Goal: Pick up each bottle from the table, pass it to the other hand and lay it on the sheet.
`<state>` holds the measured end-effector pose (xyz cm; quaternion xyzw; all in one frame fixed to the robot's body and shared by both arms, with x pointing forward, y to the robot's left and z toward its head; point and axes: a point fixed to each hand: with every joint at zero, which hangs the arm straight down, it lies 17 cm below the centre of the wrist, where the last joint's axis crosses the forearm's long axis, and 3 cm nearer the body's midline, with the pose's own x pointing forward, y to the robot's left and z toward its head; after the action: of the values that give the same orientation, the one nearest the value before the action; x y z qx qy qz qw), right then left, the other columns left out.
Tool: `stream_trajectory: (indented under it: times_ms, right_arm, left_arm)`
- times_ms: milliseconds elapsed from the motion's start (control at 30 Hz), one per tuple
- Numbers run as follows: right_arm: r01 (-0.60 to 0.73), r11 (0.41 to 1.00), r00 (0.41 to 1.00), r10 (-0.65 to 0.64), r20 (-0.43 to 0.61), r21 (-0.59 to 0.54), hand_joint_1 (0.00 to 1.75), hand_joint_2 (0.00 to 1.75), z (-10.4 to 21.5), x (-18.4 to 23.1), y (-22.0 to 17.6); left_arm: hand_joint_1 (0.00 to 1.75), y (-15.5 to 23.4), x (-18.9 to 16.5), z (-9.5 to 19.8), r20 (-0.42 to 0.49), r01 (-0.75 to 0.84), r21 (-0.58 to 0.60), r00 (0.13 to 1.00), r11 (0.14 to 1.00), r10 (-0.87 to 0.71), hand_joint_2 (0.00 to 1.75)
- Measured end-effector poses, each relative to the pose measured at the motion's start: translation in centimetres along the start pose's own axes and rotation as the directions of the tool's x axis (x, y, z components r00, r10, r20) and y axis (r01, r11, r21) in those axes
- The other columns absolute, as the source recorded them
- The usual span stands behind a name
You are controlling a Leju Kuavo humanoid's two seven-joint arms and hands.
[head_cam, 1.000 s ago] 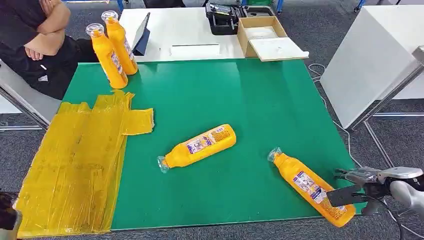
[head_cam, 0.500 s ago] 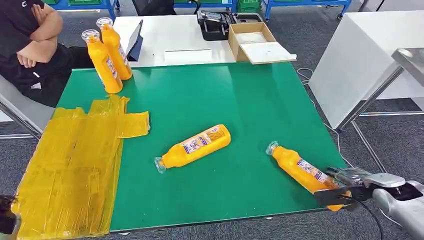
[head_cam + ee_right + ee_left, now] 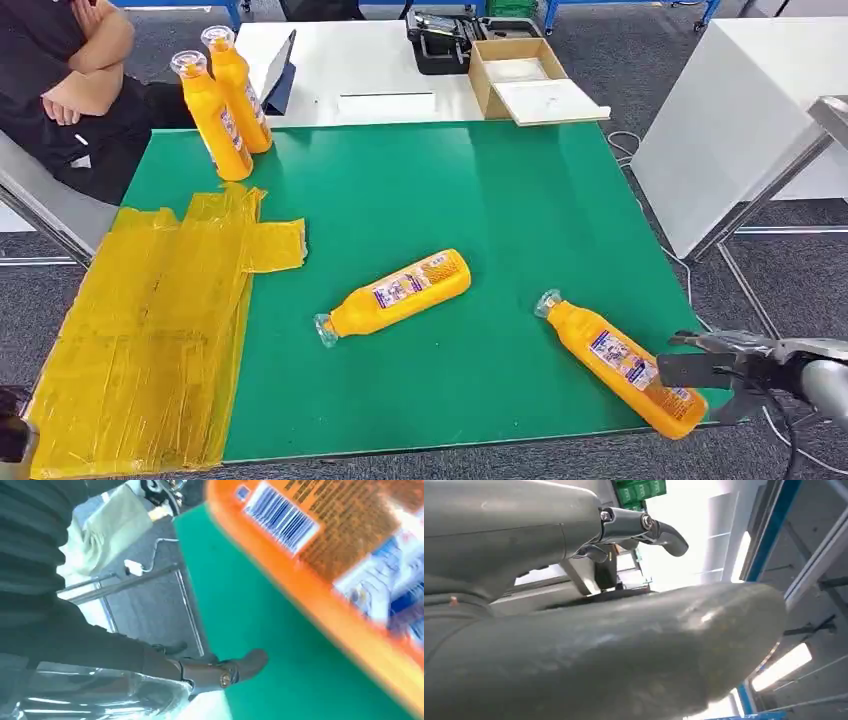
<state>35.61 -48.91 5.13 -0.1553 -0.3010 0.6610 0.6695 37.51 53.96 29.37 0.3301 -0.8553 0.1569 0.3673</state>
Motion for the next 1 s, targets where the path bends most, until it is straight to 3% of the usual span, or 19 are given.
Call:
stream_trajectory:
  times_ms: [167, 200, 267, 367, 433, 600, 633, 733, 800, 867, 933, 1000]
  right_arm:
    - [0.028, 0.999, 0.997, -0.026, 0.066, -0.028, 0.00, 1.75, 3.1, 1.2, -0.7]
    - [0.024, 0.999, 0.998, -0.021, 0.066, -0.034, 0.00, 0.00, 3.5, 1.2, -0.9]
    - [0.042, 0.999, 0.995, -0.040, 0.095, -0.018, 0.00, 0.00, 4.0, 1.8, -0.6]
    - [0.145, 0.985, 0.945, -0.165, 0.284, 0.091, 0.00, 0.00, 6.2, 5.9, 1.8]
    - [0.180, 0.976, 0.897, -0.214, 0.388, 0.123, 0.00, 0.00, 8.5, 8.1, 1.1]
    - [0.221, 0.974, 0.884, -0.177, 0.432, -0.053, 0.00, 0.00, 10.8, 8.0, -5.6]
    - [0.253, 0.957, 0.885, -0.172, 0.432, -0.139, 0.00, 1.75, 10.5, 7.7, -8.0]
    - [0.393, 0.818, 0.883, -0.210, 0.419, -0.420, 0.00, 1.75, 8.0, 6.2, -13.9]
    - [0.449, 0.709, 0.874, -0.220, 0.434, -0.544, 0.00, 1.75, 6.6, 6.7, -15.8]
    - [0.373, 0.615, 0.923, -0.169, 0.346, -0.695, 0.00, 1.75, 5.2, 7.0, -16.9]
    - [0.252, 0.575, 0.966, -0.105, 0.235, -0.778, 0.00, 1.75, 4.1, 8.6, -16.5]
    - [0.206, 0.571, 0.976, -0.064, 0.207, -0.795, 0.00, 1.75, 3.1, 11.1, -15.6]
  left_arm:
    - [0.00, -0.9, -0.5, -0.3, -0.008, -0.012, -0.010, 1.000, 1.000, 0.012, 0.00]
    - [0.00, -1.0, -0.6, -0.3, -0.011, -0.012, -0.011, 1.000, 1.000, 0.012, 0.00]
    - [0.00, -1.3, -0.7, -0.4, -0.012, -0.016, -0.015, 1.000, 1.000, 0.016, 0.00]
    - [0.00, -2.1, -0.8, -0.7, -0.008, -0.029, -0.023, 1.000, 0.999, 0.029, 0.00]
    - [0.00, -2.5, -0.9, -0.8, -0.005, -0.034, -0.025, 0.999, 0.999, 0.034, 0.00]
    - [0.00, -2.7, -1.3, -0.7, -0.009, -0.037, -0.023, 0.999, 0.999, 0.037, 0.00]
    - [0.00, -2.8, -1.3, -0.7, -0.009, -0.035, -0.023, 0.999, 0.999, 0.035, 0.00]
    - [0.00, -3.3, -1.2, -0.3, -0.018, -0.018, -0.026, 1.000, 0.999, 0.018, 0.00]
    - [0.00, -3.3, -0.8, 0.1, -0.017, -0.010, -0.024, 1.000, 1.000, 0.010, 0.00]
    - [0.00, -3.3, -0.4, 0.5, -0.017, -0.005, -0.021, 1.000, 1.000, 0.005, 0.00]
    - [0.00, -3.3, 0.2, 0.8, -0.008, -0.002, -0.021, 1.000, 1.000, 0.001, 0.00]
    - [0.00, -3.3, 0.6, 0.9, -0.004, -0.003, -0.024, 1.000, 1.000, 0.003, 0.00]
